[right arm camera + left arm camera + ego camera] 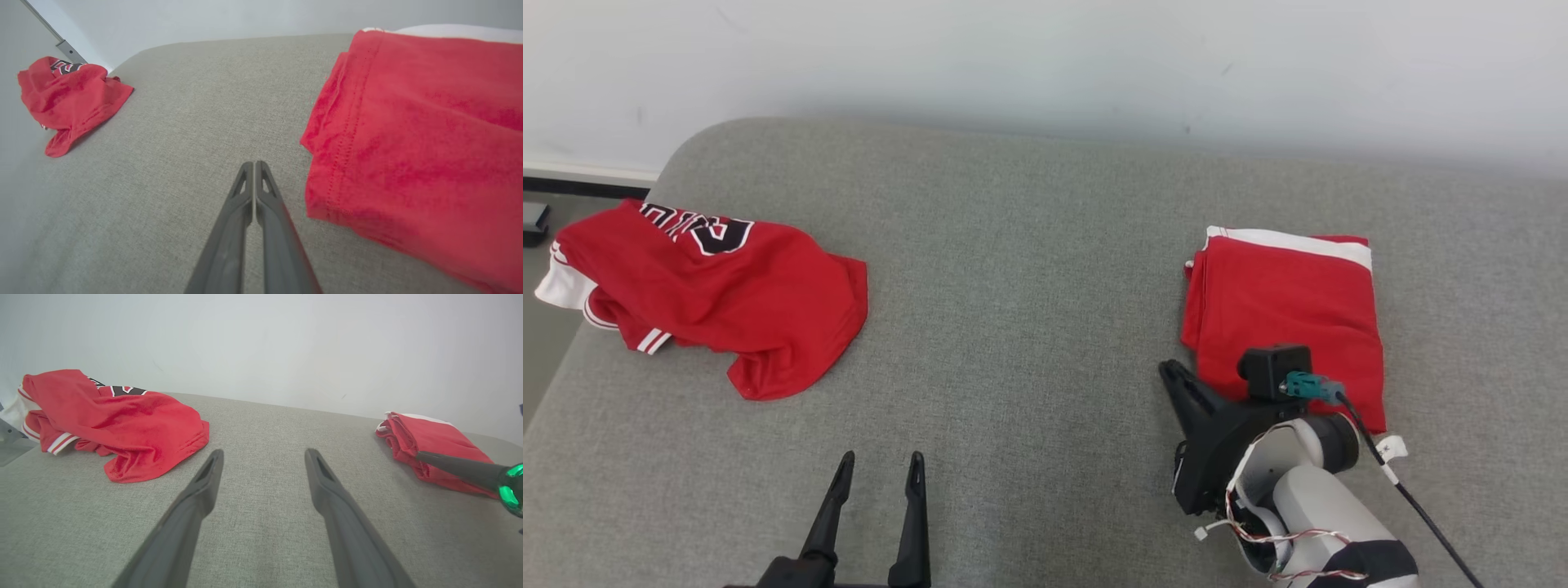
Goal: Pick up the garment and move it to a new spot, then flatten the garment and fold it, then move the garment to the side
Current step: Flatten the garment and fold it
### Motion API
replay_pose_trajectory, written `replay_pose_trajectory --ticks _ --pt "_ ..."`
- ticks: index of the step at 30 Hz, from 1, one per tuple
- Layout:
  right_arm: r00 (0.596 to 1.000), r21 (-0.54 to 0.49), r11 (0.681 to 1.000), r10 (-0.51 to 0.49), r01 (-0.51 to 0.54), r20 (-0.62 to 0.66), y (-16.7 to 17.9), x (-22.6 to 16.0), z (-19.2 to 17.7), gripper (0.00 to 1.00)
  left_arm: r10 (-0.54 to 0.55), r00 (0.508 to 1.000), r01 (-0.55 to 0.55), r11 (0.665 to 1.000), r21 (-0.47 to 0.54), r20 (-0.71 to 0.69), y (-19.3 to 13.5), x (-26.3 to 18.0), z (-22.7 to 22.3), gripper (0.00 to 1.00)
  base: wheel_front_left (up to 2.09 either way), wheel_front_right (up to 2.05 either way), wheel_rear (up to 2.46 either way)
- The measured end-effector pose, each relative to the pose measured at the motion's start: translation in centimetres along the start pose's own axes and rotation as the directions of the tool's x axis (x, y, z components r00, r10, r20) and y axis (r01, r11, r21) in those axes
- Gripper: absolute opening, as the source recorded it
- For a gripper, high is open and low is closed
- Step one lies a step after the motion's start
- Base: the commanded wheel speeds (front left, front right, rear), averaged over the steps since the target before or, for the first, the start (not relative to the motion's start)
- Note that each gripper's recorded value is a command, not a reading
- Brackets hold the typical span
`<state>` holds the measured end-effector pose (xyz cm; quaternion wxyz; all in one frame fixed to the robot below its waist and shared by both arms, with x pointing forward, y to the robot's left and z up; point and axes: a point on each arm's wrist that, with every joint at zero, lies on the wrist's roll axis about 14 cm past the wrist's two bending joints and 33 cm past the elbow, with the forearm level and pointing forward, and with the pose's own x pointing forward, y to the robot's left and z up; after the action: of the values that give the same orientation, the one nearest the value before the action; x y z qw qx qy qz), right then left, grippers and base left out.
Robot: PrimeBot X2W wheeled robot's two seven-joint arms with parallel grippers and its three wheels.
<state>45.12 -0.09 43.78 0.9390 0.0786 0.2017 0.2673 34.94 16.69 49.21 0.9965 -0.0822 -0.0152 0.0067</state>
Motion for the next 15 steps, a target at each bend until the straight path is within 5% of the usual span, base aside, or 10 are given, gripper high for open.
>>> replay_pose_trajectory --ticks 1,2,6,15 --pt "1.000 0.003 1.000 0.015 -0.015 0.020 0.6 -0.1 0.4 0.55 0.005 1.000 -0.005 1.000 -0.001 0.003 0.1 -0.1 0.1 1.00 0.00 0.00 0.00" --pt "0.999 0.010 1.000 0.026 -0.027 0.043 1.0 -0.3 0.8 1.00 0.010 1.000 -0.010 1.000 -0.002 0.006 0.3 -0.3 0.2 1.00 0.00 0.00 0.00" --pt "0.989 0.010 0.999 0.040 -0.041 0.139 1.7 -1.5 2.7 1.00 0.028 0.999 -0.028 1.000 0.002 0.020 0.9 -0.6 0.6 1.00 0.00 0.00 0.00" --pt "0.944 0.027 0.994 -0.111 0.108 0.312 -2.1 -7.2 3.7 1.00 0.023 0.999 -0.024 0.999 0.026 0.044 1.1 -1.0 1.3 1.00 0.00 0.00 0.00"
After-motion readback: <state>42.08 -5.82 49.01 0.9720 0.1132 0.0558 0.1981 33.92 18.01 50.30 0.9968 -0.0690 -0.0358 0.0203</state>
